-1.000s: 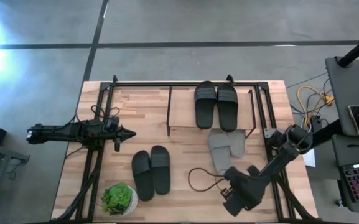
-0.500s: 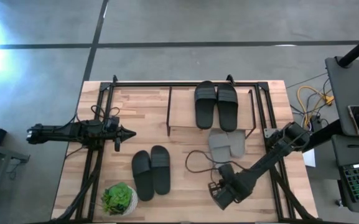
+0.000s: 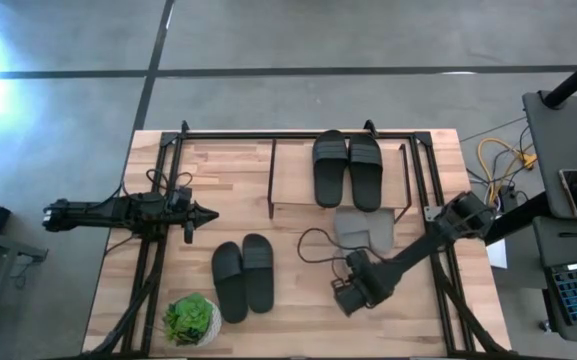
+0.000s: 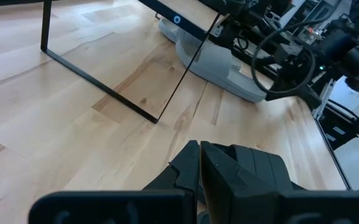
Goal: Pick and place slides into the shelf
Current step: Put the gray slide under the shelf, then put the black slide under the shelf
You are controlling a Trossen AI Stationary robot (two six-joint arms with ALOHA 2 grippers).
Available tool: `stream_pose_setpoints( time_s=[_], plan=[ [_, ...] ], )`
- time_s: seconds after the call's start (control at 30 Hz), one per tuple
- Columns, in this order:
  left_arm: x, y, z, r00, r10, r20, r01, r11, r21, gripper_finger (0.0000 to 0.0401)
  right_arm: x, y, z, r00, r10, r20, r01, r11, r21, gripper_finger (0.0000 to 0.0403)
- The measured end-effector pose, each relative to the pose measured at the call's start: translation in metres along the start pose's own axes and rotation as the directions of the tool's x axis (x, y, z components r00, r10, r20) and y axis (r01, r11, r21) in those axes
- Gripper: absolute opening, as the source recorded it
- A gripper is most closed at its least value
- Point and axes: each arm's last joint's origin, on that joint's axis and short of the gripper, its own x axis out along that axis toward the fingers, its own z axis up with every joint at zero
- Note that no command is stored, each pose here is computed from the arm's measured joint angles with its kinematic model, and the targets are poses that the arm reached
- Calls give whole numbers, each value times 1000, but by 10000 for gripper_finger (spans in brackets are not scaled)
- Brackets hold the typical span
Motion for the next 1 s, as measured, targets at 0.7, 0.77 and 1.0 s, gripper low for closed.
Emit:
stream_pose_setpoints(
  time_s=[0.7,0.77,1.0],
  plan=[
    [0,0,0,1000,0,0,0,1000,0,0,17,10,53,995,27,94,-21,998,-61,13],
    [0,0,0,1000,0,0,0,1000,0,0,9,13,45,993,65,101,-56,994,-91,13],
    [0,0,0,1000,0,0,0,1000,0,0,-26,16,7,945,221,239,-158,953,-258,13]
  ],
)
